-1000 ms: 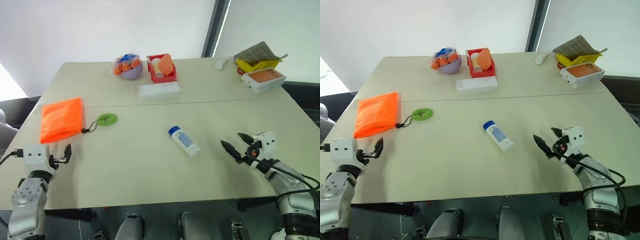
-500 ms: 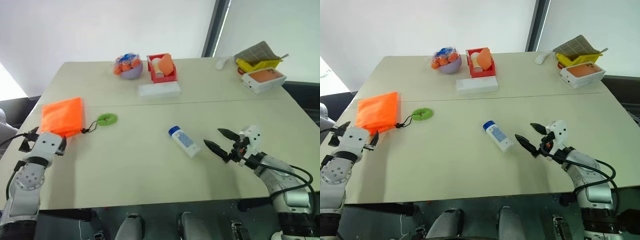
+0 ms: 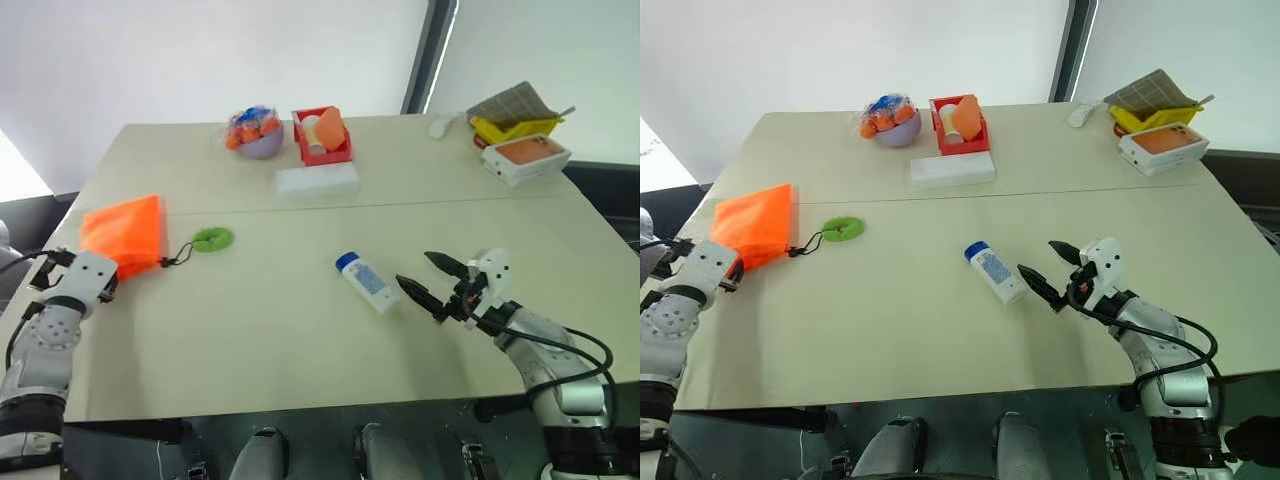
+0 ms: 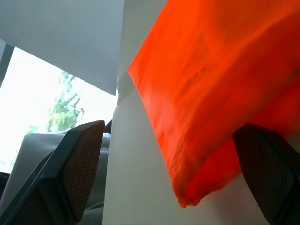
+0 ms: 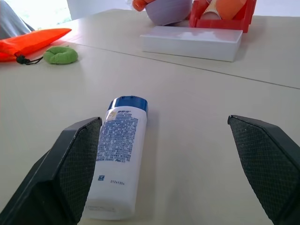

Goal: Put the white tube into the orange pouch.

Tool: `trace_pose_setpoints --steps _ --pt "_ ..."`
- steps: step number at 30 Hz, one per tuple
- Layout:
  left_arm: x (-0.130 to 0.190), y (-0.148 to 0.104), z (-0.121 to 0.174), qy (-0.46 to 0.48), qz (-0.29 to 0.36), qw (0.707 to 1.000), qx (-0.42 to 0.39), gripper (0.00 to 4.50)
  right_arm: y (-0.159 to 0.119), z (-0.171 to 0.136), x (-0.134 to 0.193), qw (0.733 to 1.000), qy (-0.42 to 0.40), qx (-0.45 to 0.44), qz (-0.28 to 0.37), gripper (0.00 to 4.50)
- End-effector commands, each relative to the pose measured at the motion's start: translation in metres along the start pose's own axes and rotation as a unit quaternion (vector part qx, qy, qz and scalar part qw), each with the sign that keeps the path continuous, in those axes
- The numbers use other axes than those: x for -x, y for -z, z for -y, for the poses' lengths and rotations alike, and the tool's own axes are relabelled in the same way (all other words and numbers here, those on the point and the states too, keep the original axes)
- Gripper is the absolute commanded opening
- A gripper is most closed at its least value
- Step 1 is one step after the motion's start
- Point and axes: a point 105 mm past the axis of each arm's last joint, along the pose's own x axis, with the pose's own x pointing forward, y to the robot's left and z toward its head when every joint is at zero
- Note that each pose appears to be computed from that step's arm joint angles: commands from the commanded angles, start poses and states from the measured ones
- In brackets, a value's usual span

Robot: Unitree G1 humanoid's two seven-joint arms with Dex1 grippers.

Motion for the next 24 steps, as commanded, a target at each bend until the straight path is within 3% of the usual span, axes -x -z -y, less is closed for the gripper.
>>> trace_pose_setpoints --steps 1,6,15,24 --pt "0.003 -0.010 -0.008 0.002 0.036 0.999 0.006 4.50 -0.015 -0.007 -0.004 0.999 -0.016 0.014 0.024 4.47" --pt "0.012 -0.004 -0.002 0.016 0.040 0.999 0.013 4.50 -0.018 -0.028 -0.008 0.997 -0.073 0.001 0.017 4.47" --pt "0.001 -0.004 -0.006 0.006 0.023 1.000 -0.002 4.50 -0.020 -0.076 -0.020 0.981 -0.187 0.039 -0.011 4.47" --pt "-0.014 -0.001 -0.014 -0.005 0.006 1.000 -0.003 4.50 -0.023 -0.086 -0.027 0.979 -0.198 0.042 -0.005 4.47"
